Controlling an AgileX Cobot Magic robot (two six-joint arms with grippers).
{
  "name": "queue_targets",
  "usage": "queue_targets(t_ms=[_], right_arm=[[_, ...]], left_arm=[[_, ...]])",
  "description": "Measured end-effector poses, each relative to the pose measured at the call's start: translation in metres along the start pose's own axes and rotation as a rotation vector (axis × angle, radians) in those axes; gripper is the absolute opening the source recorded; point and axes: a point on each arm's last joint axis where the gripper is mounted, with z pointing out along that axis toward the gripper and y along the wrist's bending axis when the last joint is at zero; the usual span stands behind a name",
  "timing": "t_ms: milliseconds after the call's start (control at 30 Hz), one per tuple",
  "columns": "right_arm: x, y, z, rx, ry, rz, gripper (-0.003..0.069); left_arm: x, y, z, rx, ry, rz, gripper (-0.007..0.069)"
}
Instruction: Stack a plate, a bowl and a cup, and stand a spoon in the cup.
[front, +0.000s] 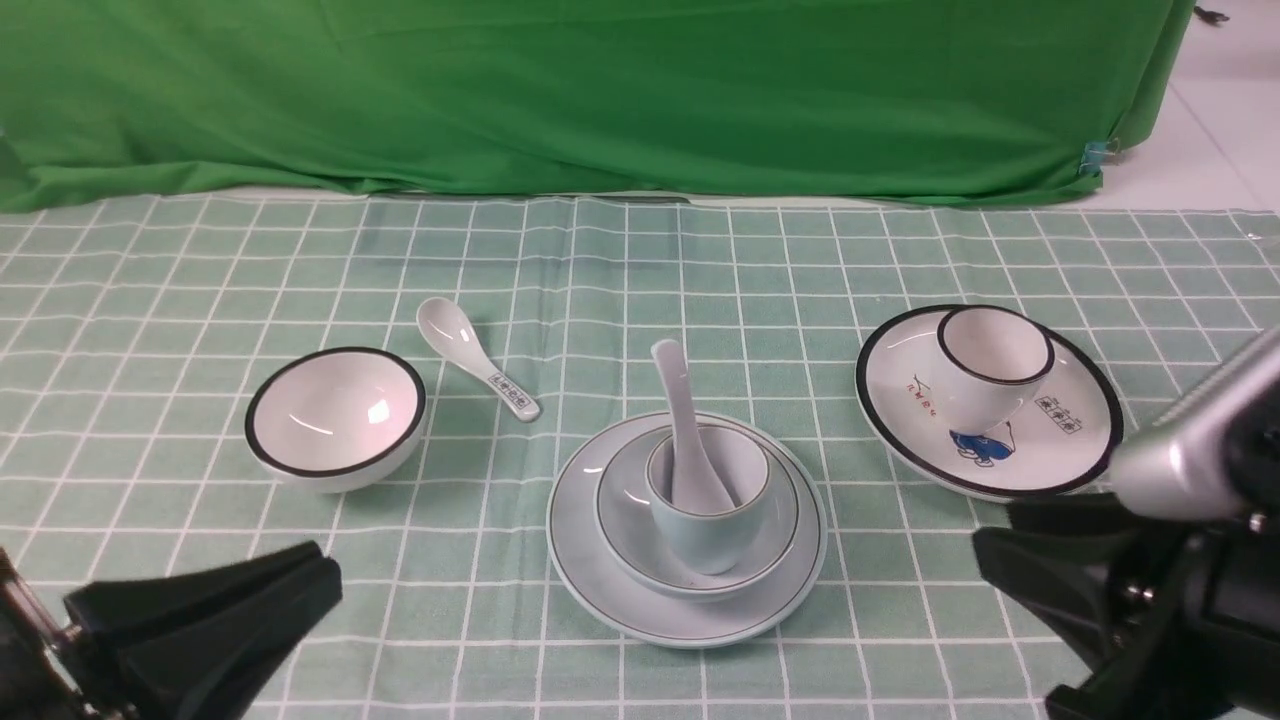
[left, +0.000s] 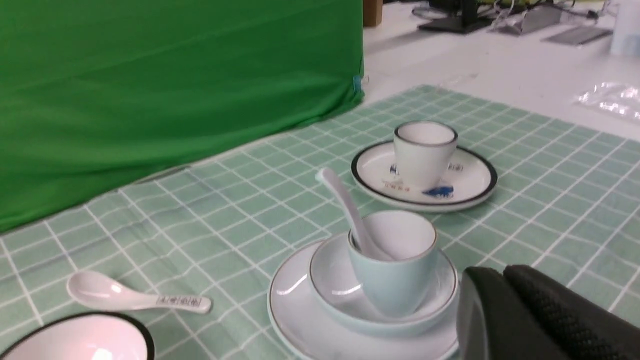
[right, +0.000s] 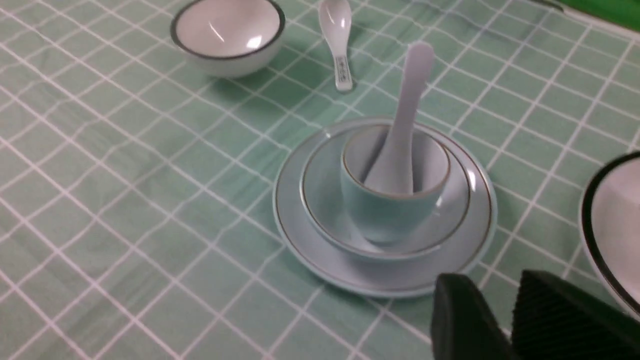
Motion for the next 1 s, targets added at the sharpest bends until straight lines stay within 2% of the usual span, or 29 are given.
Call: queue_targets(t_ms=[367,433,533,600,667,800,1000], right_arm=[[0.001,-0.005,-0.008,0.016,-0.011,0.022,0.0214],[0.004,-0.013,-0.015,0.042,-0.033,0.064,0.0181],[0.018,-0.027,-0.024,0.095,-0.059,0.080,0.0082],[0.028,-0.033,-0.027,0.125,-0.069,0.089,0.0052],[0.062,-0.045,-0.033,0.211,-0.100,0.114,0.0021],[0.121,-0.051,-0.036,0.381,-0.178,0.126,0.0016],[0.167,-0.050,-0.033,0.538,-0.260,0.202,0.0016]], left_arm=[[0.031,-0.001,0.002,0.004,0.088,0.003,0.0011],[0.032,-0.001,0.002,0.004,0.091,0.003,0.0011],[0.032,-0.002,0.002,0.004,0.093,0.004,0.0013],[0.032,-0.002,0.002,0.004,0.094,0.004,0.0013],[0.032,-0.002,0.002,0.004,0.094,0.004,0.0013],[0.032,-0.002,0.002,0.004,0.094,0.007,0.0013],[0.032,-0.002,0.002,0.004,0.094,0.007,0.0013]])
